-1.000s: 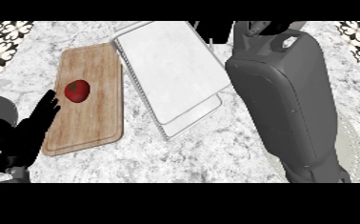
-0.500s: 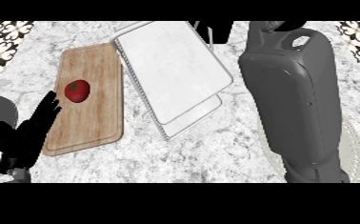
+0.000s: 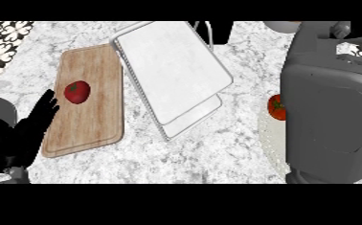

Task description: Pick the squash from the placemat and place it in the tiered shelf

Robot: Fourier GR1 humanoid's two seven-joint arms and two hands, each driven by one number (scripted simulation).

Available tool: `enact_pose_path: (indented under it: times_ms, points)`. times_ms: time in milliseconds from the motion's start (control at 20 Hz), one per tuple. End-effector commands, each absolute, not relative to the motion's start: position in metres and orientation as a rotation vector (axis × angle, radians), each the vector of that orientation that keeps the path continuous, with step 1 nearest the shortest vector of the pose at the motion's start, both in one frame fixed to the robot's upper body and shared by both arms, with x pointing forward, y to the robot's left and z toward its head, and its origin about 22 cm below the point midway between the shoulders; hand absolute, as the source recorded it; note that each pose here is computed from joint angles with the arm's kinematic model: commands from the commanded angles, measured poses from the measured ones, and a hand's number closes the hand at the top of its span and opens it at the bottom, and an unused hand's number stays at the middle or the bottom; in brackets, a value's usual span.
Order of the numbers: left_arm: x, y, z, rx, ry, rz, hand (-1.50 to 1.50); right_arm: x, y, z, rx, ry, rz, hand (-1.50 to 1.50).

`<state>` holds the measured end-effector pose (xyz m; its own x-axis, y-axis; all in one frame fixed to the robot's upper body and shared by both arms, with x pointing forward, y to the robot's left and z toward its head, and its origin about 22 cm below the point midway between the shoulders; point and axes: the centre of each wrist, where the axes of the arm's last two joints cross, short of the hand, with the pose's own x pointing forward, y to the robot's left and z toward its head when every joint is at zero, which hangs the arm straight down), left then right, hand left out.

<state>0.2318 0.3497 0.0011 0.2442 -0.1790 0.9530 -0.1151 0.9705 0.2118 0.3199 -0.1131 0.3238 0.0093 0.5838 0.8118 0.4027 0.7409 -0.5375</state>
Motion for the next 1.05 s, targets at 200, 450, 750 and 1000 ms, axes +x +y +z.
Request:
enact_pose_path:
  times_ms: [200,450,750,1000]
  points:
    - [0.235,0.339,-0.003,0.267,-1.325,-0.027,0.0,0.26,-0.179,0.365,-0.69,-1.707,-0.007,-1.5]
    - [0.211,0.355,-0.015,0.303,-1.309,0.001,0.0,0.22,-0.226,0.379,-0.812,-1.647,-0.131,-1.5]
    - [0.205,0.364,-0.009,0.306,-1.282,0.028,0.0,0.204,-0.287,0.369,-0.847,-1.591,-0.035,-1.5]
    - [0.205,0.379,0.002,0.334,-1.278,0.047,0.0,0.175,-0.317,0.365,-0.837,-1.633,-0.026,-1.5]
